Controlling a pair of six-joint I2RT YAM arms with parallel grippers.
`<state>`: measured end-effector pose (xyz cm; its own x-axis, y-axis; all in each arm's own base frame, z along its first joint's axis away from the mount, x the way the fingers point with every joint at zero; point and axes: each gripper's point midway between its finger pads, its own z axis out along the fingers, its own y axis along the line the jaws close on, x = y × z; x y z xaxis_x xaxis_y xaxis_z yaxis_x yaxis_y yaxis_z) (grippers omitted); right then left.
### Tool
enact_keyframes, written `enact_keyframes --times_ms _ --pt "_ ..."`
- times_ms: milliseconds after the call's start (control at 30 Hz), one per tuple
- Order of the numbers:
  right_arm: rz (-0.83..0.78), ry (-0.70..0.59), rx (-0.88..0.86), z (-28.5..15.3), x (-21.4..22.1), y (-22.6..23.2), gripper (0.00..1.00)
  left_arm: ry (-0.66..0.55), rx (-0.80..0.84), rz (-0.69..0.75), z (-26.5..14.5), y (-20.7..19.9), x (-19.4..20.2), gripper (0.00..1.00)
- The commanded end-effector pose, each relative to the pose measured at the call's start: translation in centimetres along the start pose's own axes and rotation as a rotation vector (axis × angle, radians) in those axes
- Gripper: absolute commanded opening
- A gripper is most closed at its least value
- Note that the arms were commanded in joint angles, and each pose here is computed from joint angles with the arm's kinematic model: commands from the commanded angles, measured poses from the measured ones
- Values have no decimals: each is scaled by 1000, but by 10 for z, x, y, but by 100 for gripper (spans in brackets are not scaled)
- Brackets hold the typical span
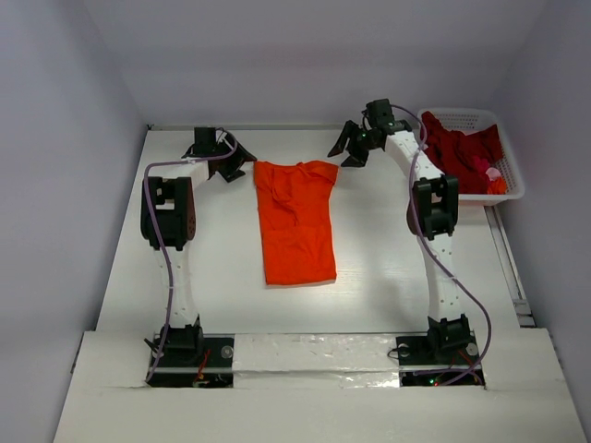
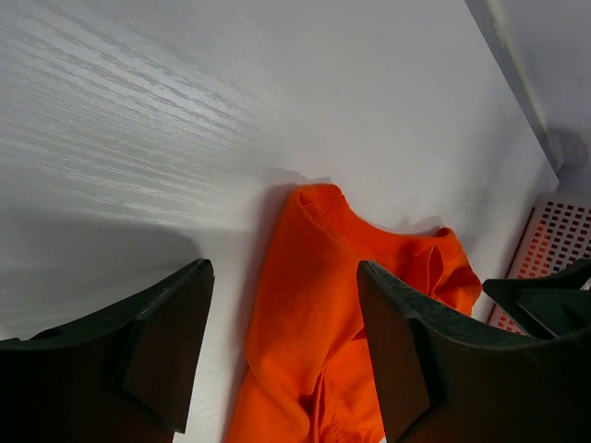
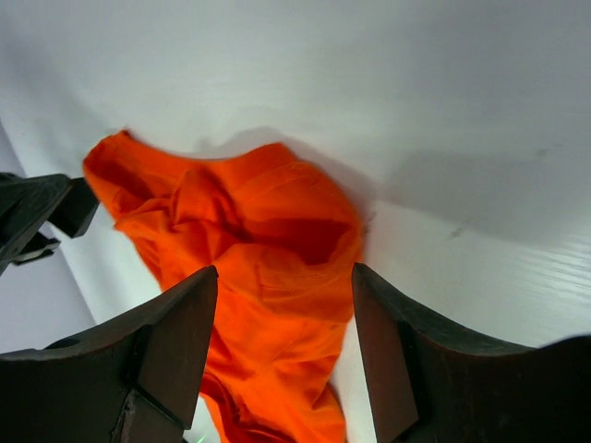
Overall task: Fold and stack the t-shirts
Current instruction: Fold the tshirt
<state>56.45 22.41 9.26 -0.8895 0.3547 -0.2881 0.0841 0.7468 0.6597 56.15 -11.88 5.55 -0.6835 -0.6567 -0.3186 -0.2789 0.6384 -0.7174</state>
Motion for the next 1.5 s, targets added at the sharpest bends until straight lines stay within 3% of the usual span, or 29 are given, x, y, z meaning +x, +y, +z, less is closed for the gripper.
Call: enact_keyframes --times_ms 0,200,600,1100,1467 --pt "-39 -108 17 -28 -28 6 65 -1 49 24 -1 -12 -4 60" --pt "31 -47 16 -10 -10 -9 64 10 51 24 -1 -11 -1 59" --pt "95 88 -165 16 14 1 63 74 106 -4 6 -10 15 57" --pt "94 85 -159 21 17 3 61 110 123 -16 16 -13 28 54" --pt "106 18 15 13 12 -9 61 115 121 -14 16 -14 27 53"
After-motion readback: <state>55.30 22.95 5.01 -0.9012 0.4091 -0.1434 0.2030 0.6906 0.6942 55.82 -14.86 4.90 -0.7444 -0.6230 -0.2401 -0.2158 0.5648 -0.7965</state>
